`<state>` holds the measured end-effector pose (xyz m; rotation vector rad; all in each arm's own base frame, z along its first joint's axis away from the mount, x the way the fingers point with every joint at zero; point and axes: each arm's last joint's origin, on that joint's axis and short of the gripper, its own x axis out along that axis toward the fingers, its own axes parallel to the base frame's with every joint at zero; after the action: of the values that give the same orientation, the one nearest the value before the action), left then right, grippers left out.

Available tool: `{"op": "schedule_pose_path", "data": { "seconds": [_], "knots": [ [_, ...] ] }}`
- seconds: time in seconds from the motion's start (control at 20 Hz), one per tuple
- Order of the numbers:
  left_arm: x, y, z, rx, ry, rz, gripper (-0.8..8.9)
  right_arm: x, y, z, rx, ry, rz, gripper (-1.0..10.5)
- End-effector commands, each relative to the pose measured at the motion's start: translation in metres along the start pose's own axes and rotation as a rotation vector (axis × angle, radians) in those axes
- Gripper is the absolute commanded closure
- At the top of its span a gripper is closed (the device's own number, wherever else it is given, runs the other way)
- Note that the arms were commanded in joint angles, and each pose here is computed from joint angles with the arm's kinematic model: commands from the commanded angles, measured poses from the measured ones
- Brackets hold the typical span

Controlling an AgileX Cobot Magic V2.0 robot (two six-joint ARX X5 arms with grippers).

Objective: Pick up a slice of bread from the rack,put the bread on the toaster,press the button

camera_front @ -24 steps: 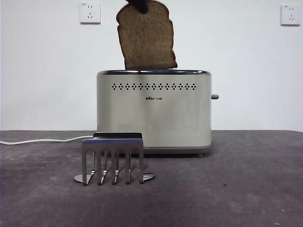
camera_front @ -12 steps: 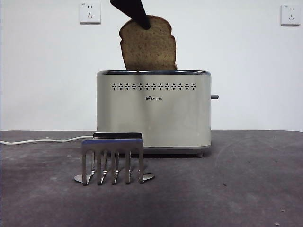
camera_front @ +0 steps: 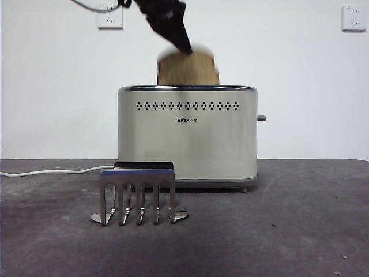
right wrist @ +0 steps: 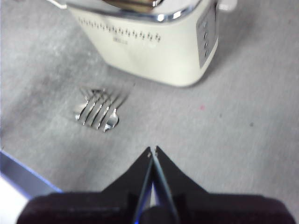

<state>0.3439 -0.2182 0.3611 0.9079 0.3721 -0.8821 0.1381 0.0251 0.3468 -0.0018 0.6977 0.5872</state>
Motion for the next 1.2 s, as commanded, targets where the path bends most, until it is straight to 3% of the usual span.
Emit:
{"op": "schedule_pose_path", "data": {
  "seconds": [0.05,0.35,0.6,0.8,0.95,1.2],
  "knots": [
    [0.008,-0.003,-0.005,-0.089,0.025,-0.021,4.59,0.005,-0.002,0.003,-0.009,0.004,0.004,9.6],
    [-0.014,0.001,0.002,-0.298,-0.014,0.011,4.59,0.029,-0.018,0.021,-0.010,-0.041,-0.003,9.6],
    [-0.072,-0.002,0.010,-0.555,-0.065,-0.007,4.59,0.070,-0.044,0.053,0.081,-0.201,-0.007,9.6],
    [-0.124,-0.014,0.012,-0.625,-0.125,-0.155,4.60,0.111,-0.072,0.071,0.227,-0.308,0.131,9.6],
    [-0.160,-0.024,0.014,-0.641,-0.183,-0.219,4.60,0.148,-0.098,0.075,0.362,-0.286,0.211,9.6],
    [-0.193,-0.031,0.013,-0.637,-0.230,-0.223,4.60,0.188,-0.124,0.083,0.420,-0.226,0.263,9.6]
  ]
}}
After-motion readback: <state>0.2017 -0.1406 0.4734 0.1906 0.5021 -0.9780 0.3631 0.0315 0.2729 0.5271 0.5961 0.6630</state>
